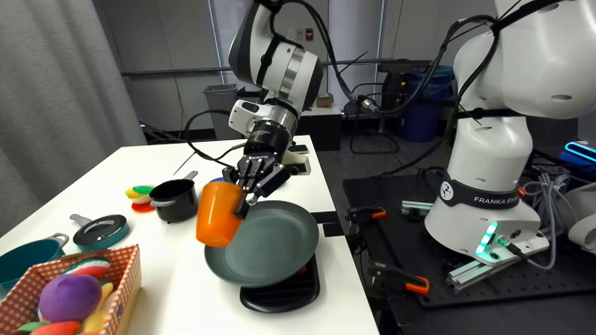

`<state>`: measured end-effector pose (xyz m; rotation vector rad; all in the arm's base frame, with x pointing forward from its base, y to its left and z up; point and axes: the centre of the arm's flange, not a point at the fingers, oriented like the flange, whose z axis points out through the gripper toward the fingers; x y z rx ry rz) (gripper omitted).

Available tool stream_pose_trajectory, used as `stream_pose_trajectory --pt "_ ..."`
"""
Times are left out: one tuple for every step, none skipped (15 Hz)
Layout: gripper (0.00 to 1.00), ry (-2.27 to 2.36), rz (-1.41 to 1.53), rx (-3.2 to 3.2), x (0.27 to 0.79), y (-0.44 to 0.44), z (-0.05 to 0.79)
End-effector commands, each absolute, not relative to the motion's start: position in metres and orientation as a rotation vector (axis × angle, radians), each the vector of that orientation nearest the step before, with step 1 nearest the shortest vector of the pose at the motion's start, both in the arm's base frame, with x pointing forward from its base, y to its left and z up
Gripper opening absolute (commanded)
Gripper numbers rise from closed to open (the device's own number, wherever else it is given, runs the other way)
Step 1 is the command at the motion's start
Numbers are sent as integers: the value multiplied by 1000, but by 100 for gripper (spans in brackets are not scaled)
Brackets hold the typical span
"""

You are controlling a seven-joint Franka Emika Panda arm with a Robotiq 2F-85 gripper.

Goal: Pour the contents in the orange cup onto the grey plate.

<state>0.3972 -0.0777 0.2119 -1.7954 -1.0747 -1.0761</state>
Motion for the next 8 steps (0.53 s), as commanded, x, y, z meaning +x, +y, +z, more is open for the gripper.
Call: stream_pose_trajectory --pt "1 -1076 -1142 -1668 402 -93 193" --pt "1 -1069 -1146 -1646 403 -95 194" --pt "1 -1069 -1146 -1630 405 -97 199" --pt "1 -1068 -1150 -1623 406 -99 203" --pt "1 -1067 -1159 -1598 408 -101 207" --pt "1 -1066 -1174 -1576 411 -103 215" --pt "1 -1065 -1178 -1556 413 -104 221" --pt "1 -1066 -1187 -1537 414 -105 225"
